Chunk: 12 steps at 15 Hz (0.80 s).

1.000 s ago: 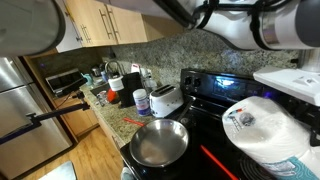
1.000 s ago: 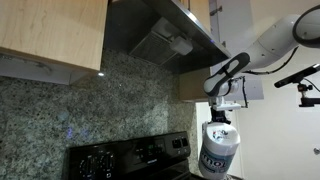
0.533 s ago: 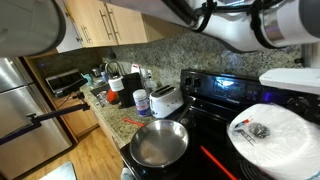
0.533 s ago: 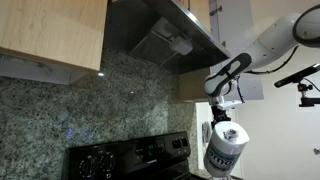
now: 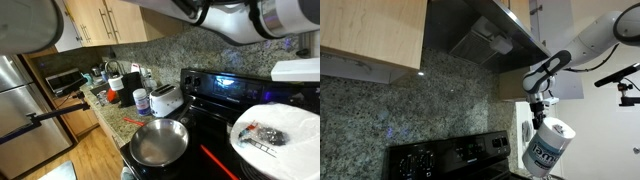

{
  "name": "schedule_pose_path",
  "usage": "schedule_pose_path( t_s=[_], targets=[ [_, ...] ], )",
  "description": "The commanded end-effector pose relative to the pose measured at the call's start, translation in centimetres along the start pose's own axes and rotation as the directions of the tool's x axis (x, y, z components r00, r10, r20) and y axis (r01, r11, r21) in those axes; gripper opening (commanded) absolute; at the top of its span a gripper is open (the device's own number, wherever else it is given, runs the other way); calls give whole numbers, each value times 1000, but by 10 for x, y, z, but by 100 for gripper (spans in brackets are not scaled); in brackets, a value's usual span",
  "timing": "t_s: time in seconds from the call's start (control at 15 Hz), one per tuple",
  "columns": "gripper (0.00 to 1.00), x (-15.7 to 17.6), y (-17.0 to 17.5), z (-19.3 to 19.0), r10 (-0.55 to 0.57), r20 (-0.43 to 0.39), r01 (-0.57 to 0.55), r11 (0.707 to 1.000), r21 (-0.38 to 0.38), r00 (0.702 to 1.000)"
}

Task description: Put the paper towel roll on the stove

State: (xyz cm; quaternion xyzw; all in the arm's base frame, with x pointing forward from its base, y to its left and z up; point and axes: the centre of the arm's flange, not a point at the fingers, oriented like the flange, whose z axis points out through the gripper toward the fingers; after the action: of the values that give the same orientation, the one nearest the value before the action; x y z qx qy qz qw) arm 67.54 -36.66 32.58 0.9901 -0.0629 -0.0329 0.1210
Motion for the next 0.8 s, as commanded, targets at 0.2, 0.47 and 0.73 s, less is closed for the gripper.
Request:
schedule_pose_path(
  t_s=[0.2,0.47,0.73],
  targets=[
    [0,7,3,-20,-166,12,166,986,-8,986],
    [1,2,-2,-4,-140,-8,140,990,4,990],
    [0,-1,-4,2,-99,46,99,995,10,994]
  ],
)
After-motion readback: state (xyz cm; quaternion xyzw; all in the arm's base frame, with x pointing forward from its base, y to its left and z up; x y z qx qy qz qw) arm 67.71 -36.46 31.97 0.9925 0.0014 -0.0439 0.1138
